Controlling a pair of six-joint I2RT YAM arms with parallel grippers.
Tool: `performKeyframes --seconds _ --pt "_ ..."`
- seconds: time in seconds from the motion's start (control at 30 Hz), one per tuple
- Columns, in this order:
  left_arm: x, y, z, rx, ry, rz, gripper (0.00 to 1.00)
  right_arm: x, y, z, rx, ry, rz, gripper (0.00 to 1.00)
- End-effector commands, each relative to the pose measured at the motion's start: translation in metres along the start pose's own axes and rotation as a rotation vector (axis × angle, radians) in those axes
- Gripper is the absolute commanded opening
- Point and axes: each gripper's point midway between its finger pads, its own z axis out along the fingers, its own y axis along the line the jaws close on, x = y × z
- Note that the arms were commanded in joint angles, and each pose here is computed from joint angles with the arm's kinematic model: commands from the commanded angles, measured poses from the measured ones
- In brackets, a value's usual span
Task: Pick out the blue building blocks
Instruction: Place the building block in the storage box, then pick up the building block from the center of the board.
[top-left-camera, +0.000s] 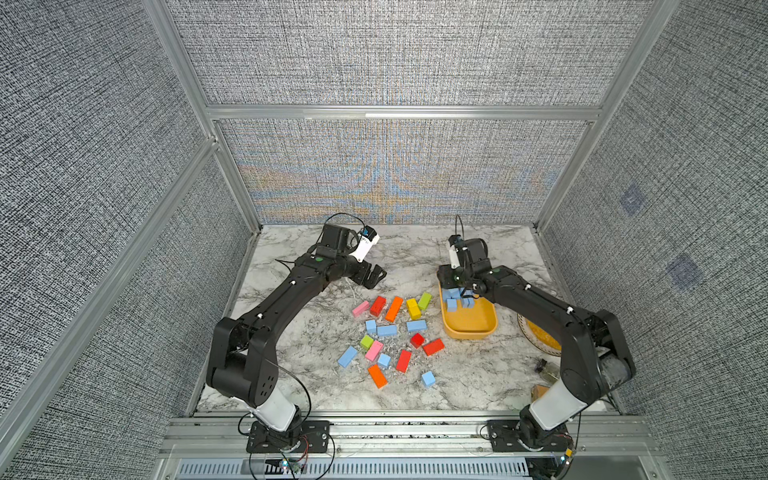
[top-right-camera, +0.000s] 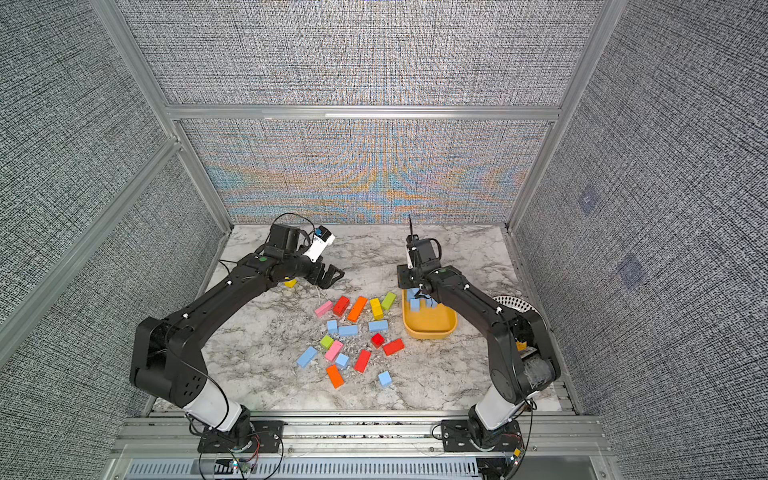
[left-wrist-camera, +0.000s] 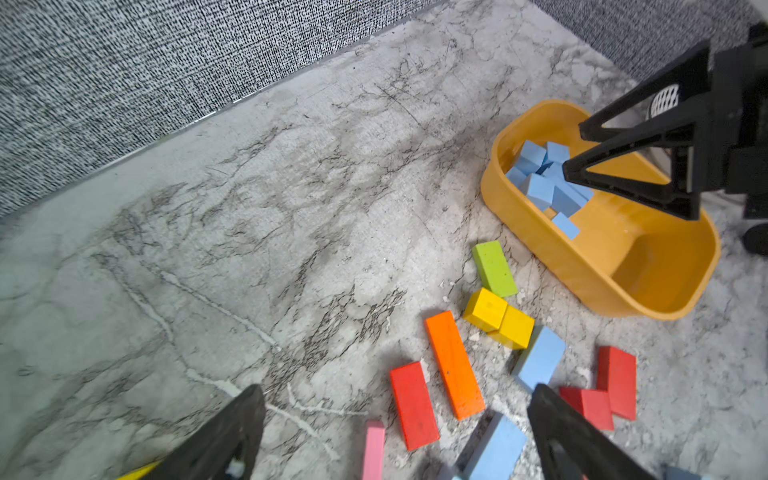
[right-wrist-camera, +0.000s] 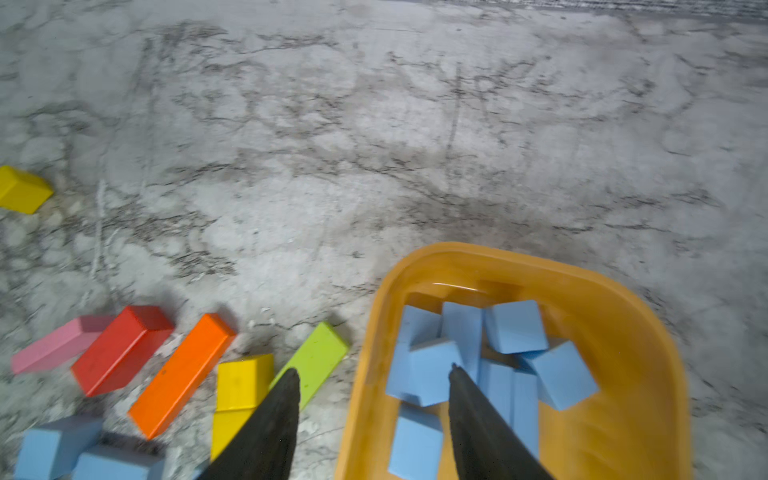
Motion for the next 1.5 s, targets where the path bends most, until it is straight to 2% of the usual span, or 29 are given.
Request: performKeyframes --seconds 0.0,0.1,0.23,0.4,0.53,0.7,0.77,1.1,1.3,1.47 --pt "0.037 -0.015 -0.017 0.052 0.146 0.263 0.99 -0.012 0.048 -0.004 -0.116 -0.069 -0.069 0.58" --pt "0.082 -0.038 -0.038 0.170 0.276 0.476 0.96 -0.012 0.081 -0.004 -0.184 -0.116 -0.089 0.58" --pt "0.152 -0.068 -0.061 0.365 0.387 0.770 0.93 -0.012 0.100 -0.010 -0.248 -0.176 -0.050 0.58" --pt "0.204 -0.063 -0.051 0.420 0.487 0.930 0.93 -0.007 0.114 -0.027 -0.359 -0.243 -0.017 0.58" --pt "0.229 -0.062 -0.039 0.458 0.528 1.088 0.90 0.009 0.113 -0.029 -0.370 -0.213 0.016 0.58" --pt "0.228 -0.067 -0.021 0.462 0.491 1.127 0.92 0.022 0.114 -0.036 -0.386 -0.213 0.021 0.58" --pt "0.229 -0.068 -0.016 0.470 0.503 1.135 1.00 0.023 0.114 -0.038 -0.386 -0.209 0.020 0.58" --pt "0.250 -0.070 -0.009 0.539 0.563 1.143 0.98 0.032 0.116 -0.042 -0.393 -0.208 -0.004 0.58" --pt "0.255 -0.079 -0.001 0.586 0.561 1.133 0.84 0.039 0.109 -0.038 -0.355 -0.188 -0.017 0.58" --pt "0.254 -0.074 0.005 0.562 0.575 1.157 0.70 0.040 0.103 -0.038 -0.327 -0.187 -0.024 0.58"
